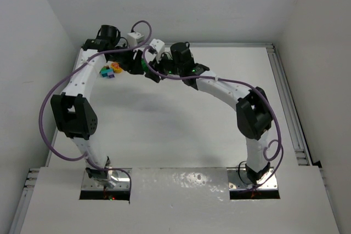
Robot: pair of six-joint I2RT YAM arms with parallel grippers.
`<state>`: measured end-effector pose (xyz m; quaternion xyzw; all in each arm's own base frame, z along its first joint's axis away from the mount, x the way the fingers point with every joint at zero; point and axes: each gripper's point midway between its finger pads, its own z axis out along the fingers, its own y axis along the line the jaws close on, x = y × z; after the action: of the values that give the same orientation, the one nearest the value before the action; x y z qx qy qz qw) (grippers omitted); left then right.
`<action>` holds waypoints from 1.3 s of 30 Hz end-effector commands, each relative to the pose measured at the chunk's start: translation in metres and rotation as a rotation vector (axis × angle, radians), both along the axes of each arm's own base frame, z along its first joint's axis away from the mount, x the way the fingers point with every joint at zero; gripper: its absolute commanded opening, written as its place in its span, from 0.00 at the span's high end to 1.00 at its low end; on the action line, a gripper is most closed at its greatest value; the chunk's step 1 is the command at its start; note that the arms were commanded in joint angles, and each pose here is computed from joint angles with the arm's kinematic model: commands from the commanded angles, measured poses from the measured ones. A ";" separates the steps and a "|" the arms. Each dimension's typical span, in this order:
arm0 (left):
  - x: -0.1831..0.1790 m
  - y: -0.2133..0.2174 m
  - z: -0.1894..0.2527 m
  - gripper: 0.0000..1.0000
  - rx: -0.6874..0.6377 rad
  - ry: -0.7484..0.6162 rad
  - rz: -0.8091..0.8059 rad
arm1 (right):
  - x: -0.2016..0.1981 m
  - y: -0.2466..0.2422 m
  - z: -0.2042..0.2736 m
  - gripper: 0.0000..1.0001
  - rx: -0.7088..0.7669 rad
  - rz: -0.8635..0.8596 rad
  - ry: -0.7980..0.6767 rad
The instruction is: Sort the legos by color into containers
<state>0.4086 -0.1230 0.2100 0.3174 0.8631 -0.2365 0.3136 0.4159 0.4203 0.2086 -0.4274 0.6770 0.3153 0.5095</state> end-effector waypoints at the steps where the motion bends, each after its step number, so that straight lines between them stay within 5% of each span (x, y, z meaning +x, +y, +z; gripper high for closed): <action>1: -0.005 -0.009 0.035 1.00 -0.053 -0.081 -0.032 | 0.006 0.005 0.017 0.49 0.004 0.002 -0.072; 19: -0.006 -0.016 0.030 1.00 -0.045 -0.080 -0.052 | 0.026 0.009 0.020 0.58 0.034 -0.068 -0.097; 24: -0.007 -0.018 0.026 1.00 -0.052 -0.065 -0.057 | 0.027 0.010 0.019 0.75 0.038 -0.070 -0.092; 27: -0.008 -0.014 0.015 1.00 -0.029 -0.047 -0.044 | 0.025 0.009 0.020 0.98 0.042 -0.070 -0.097; 39: 0.016 0.037 -0.042 1.00 0.234 0.006 0.178 | 0.031 -0.028 0.029 1.00 0.096 -0.179 -0.023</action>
<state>0.4108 -0.0958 0.1665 0.2926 0.9042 -0.1438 0.2760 0.4392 0.4080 0.1867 -0.3856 0.7101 0.2820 0.5172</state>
